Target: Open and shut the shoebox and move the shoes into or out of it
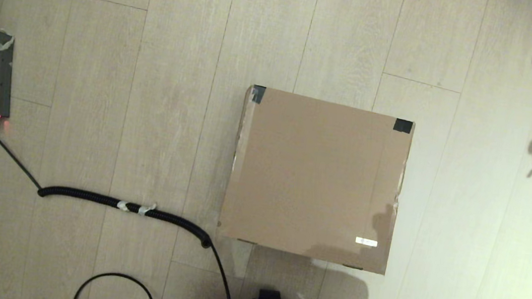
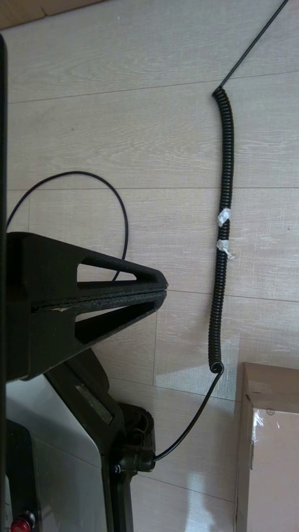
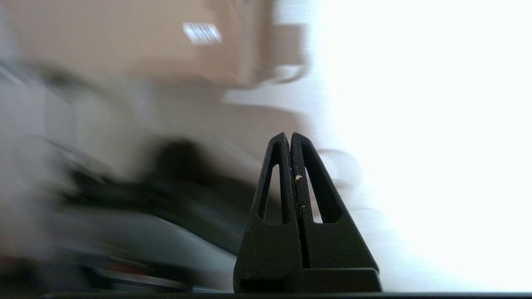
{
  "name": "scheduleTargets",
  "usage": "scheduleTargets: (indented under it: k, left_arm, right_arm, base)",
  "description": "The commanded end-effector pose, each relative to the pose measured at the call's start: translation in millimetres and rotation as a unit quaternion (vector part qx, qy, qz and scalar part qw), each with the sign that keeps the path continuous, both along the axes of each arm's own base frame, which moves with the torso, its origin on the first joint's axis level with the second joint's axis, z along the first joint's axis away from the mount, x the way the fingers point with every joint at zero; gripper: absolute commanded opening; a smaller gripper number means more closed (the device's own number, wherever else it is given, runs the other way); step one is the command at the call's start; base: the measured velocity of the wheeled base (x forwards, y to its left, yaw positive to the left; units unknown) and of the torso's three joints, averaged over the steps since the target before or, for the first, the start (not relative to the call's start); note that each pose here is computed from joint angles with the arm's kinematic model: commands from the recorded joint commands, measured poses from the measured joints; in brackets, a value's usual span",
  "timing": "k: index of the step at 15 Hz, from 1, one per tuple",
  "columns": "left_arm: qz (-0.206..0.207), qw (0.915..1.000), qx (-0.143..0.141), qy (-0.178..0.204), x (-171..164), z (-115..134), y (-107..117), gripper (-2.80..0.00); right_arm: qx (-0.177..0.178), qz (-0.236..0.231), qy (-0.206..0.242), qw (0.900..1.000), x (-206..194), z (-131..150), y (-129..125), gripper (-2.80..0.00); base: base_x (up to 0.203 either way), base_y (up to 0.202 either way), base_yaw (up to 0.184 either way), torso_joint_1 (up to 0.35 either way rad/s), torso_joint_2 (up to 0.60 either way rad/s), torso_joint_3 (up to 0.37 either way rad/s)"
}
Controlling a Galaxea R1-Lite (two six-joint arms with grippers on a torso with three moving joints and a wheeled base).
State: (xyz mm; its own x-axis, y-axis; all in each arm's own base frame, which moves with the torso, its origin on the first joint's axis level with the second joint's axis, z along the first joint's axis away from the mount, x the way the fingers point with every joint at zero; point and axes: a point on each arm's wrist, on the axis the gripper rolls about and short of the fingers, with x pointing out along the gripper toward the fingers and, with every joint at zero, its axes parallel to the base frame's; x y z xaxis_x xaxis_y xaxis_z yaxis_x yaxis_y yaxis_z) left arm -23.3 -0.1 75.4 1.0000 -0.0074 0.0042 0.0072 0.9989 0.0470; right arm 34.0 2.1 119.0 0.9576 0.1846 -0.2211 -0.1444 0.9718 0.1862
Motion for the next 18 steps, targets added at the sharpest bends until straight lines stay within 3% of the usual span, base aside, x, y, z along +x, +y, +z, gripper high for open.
scheduleTargets:
  k: [1, 2, 4, 5, 10, 11, 15, 18]
  left_arm:
    - [0.0, 1.0, -0.002, 0.002, 0.3, 0.1, 0.0, -2.8]
    - [0.0, 1.0, -0.005, 0.002, 0.3, 0.1, 0.0, -2.8]
    - [0.001, 1.0, -0.01, 0.002, 0.3, 0.2, 0.0, -2.8]
    - [0.001, 1.0, -0.009, 0.002, 0.3, 0.1, 0.0, -2.8]
    - [0.001, 1.0, -0.01, 0.002, 0.2, 0.4, 0.0, -2.8]
    - [0.001, 1.0, -0.01, 0.002, 0.3, 0.2, 0.0, -2.8]
    - [0.001, 1.0, -0.01, 0.002, 0.3, 0.1, 0.0, -2.8]
    - [0.001, 1.0, -0.01, 0.002, 0.3, 0.1, 0.0, -2.8]
  right_arm:
    - [-0.109, 0.013, -0.084, 0.99, -24.8, -7.3, 3.5, -2.8]
    - [-0.134, 0.005, -0.093, 0.987, -30.6, -13.1, 3.5, -2.8]
    - [-0.183, -0.081, -0.031, 0.979, -33.7, -29.0, -1.2, -2.8]
    - [-0.19, -0.094, -0.017, 0.977, -33.7, -32.4, -2.1, -2.8]
    - [-0.105, -0.091, -0.004, 0.99, -37.4, -38.5, -1.9, -2.8]
    - [-0.099, -0.087, -0.023, 0.991, -41.3, -39.5, -1.9, -2.8]
    - [-0.117, -0.071, -0.122, 0.983, -56.8, -43.6, -1.3, -2.8]
    - [-0.118, -0.071, -0.12, 0.983, -56.7, -43.9, -1.5, -2.8]
  base:
    - [0.0, 0.0, 0.0, 0.0, 0.0, 0.0]
    - [0.0, 0.0, 0.0, 0.0, 0.0, 0.0]
    - [0.0, 0.0, 0.0, 0.0, 0.0, 0.0]
    - [0.0, 0.0, 0.0, 0.0, 0.0, 0.0]
    - [0.0, 0.0, 0.0, 0.0, 0.0, 0.0]
    - [0.0, 0.0, 0.0, 0.0, 0.0, 0.0]
    - [0.0, 0.0, 0.0, 0.0, 0.0, 0.0]
    - [0.0, 0.0, 0.0, 0.0, 0.0, 0.0]
